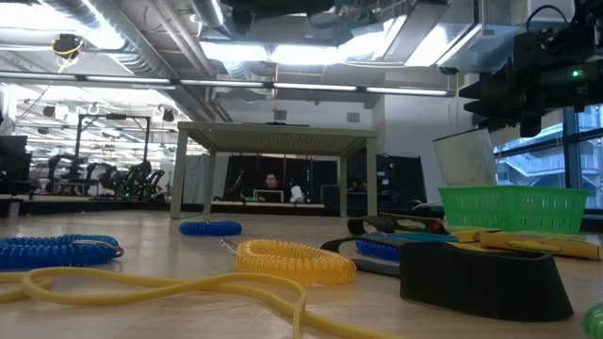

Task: Pick & Place Office Desk Supplies
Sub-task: Put the blue rubber band into the red bin

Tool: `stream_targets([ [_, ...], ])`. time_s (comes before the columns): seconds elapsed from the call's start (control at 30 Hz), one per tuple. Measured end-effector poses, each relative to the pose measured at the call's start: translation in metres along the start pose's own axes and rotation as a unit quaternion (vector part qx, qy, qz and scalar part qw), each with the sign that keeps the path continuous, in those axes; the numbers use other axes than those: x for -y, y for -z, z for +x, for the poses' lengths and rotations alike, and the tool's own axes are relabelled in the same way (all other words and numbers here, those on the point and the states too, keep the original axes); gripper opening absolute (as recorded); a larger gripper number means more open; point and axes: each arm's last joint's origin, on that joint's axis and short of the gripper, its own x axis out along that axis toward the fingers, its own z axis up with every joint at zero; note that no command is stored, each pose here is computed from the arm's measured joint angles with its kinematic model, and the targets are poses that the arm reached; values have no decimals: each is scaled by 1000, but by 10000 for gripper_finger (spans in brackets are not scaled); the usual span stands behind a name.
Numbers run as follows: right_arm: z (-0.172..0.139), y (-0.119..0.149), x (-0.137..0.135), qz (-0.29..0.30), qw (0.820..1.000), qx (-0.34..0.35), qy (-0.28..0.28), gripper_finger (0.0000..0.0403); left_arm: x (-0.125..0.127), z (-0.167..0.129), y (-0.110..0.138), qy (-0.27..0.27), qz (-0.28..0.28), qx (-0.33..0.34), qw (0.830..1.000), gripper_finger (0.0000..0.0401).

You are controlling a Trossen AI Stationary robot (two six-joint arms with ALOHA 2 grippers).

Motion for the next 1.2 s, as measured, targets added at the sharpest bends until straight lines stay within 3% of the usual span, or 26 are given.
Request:
stream_targets([
  [0.53, 0, 0, 0, 0, 1000, 0, 0, 194, 23, -16, -6, 33, -18, 32, 999, 2],
  [0.67, 0, 0, 0, 0, 1000, 0, 0, 194, 33, -25, -5, 65, -45, 24, 997, 3],
  [0.83, 0, 0, 0, 0, 1000, 0, 0, 194, 42, -44, -3, 142, -89, -29, 985, 3],
  [1.03, 0, 0, 0, 0, 1000, 0, 0, 194, 29, -69, 0, 243, -46, -149, 957, 2],
  [1.1, 0, 0, 0, 0, 1000, 0, 0, 194, 23, -79, 5, 282, -38, -211, 935, 3],
  [1.2, 0, 0, 0, 0, 1000, 0, 0, 194, 14, -97, 8, 329, -80, -303, 891, 3],
])
